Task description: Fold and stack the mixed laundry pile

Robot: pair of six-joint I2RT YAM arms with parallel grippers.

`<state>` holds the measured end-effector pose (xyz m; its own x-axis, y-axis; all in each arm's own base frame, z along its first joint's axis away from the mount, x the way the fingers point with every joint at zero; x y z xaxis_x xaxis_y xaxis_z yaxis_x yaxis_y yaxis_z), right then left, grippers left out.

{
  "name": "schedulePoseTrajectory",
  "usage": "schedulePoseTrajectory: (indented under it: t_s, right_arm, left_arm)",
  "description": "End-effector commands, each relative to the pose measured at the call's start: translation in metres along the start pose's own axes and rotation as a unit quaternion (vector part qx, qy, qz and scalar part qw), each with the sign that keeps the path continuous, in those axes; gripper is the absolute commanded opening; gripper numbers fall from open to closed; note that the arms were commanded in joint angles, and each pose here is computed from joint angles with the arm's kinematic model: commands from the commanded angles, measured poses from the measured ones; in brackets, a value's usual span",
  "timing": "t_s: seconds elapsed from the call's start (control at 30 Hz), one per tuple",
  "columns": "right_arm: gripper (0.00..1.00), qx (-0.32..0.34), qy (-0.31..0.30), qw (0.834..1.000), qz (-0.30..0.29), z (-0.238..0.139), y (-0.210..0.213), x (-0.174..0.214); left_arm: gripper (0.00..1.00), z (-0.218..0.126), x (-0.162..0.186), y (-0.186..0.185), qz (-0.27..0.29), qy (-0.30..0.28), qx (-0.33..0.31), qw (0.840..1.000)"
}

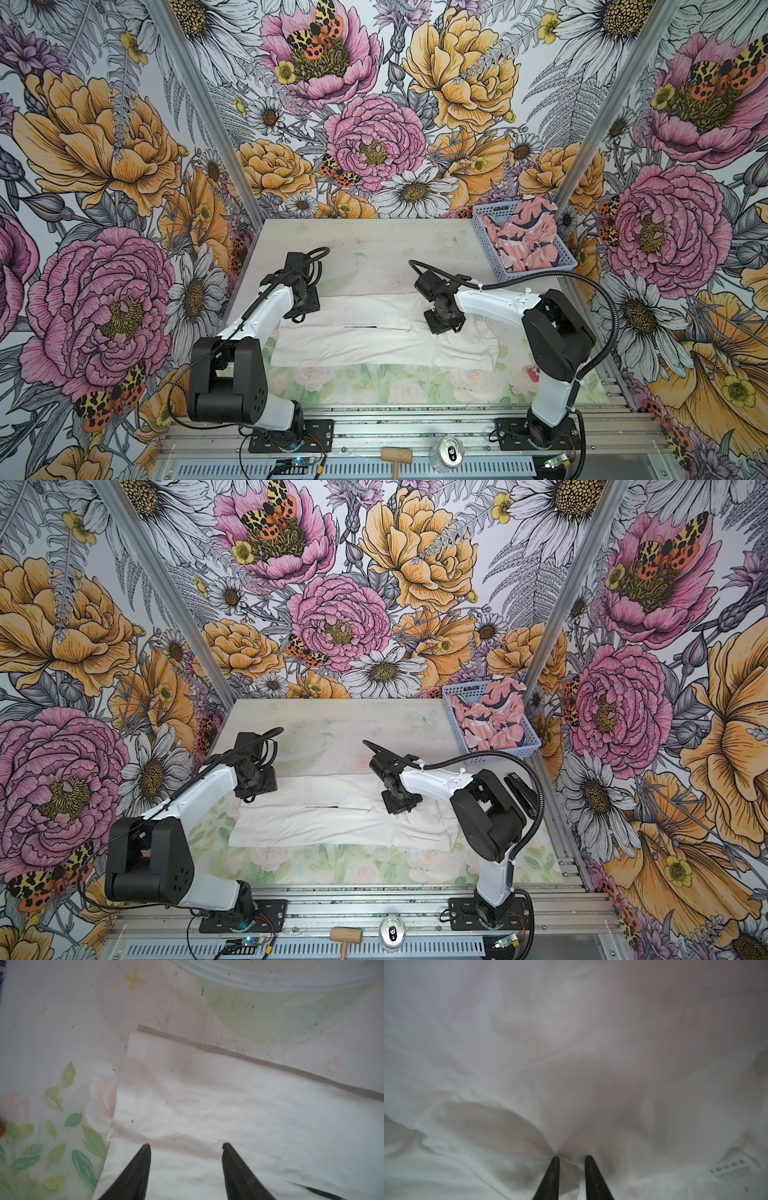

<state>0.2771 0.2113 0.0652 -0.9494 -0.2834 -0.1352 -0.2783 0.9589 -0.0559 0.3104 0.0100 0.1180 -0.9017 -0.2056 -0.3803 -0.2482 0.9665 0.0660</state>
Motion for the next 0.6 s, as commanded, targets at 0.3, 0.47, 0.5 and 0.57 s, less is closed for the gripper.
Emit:
schedulePoseTrajectory:
  t_s: [0.3, 0.47, 0.5, 0.57]
  right_arm:
    - [0.34, -0.036, -0.052, 0.997, -0.037, -0.049, 0.024, 0.015]
    - [0.32, -0.047, -0.041, 0.994, -0.087, -0.043, 0.059, 0.024]
    - [0.32, -0.043, -0.036, 0.994, -0.091, -0.039, 0.061, 0.025]
    - [0.32, -0.029, -0.029, 0.995, -0.095, -0.031, 0.060, 0.024]
  left_arm:
    - [0.57, -0.007, 0.001, 0.005, -0.009, -0.010, 0.006, 1.000]
    - [0.57, -0.007, 0.002, 0.004, -0.009, -0.010, 0.009, 1.000]
    - [0.57, -0.008, 0.002, 0.004, -0.008, -0.012, 0.008, 1.000]
    - [0.57, -0.008, 0.003, 0.005, -0.009, -0.012, 0.007, 1.000]
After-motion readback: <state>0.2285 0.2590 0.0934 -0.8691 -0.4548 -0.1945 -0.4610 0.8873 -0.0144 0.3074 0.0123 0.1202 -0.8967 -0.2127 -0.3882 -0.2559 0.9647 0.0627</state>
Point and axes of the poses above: each gripper's point midway between its finger pads, its own z axis out along the fingers, its own y axis along the line the jaws close on, x = y × z, the point moved 3 cm from there along -z, back along the fingers, and after that the axes turned 4 degrees about z, right-handed, at the moved point
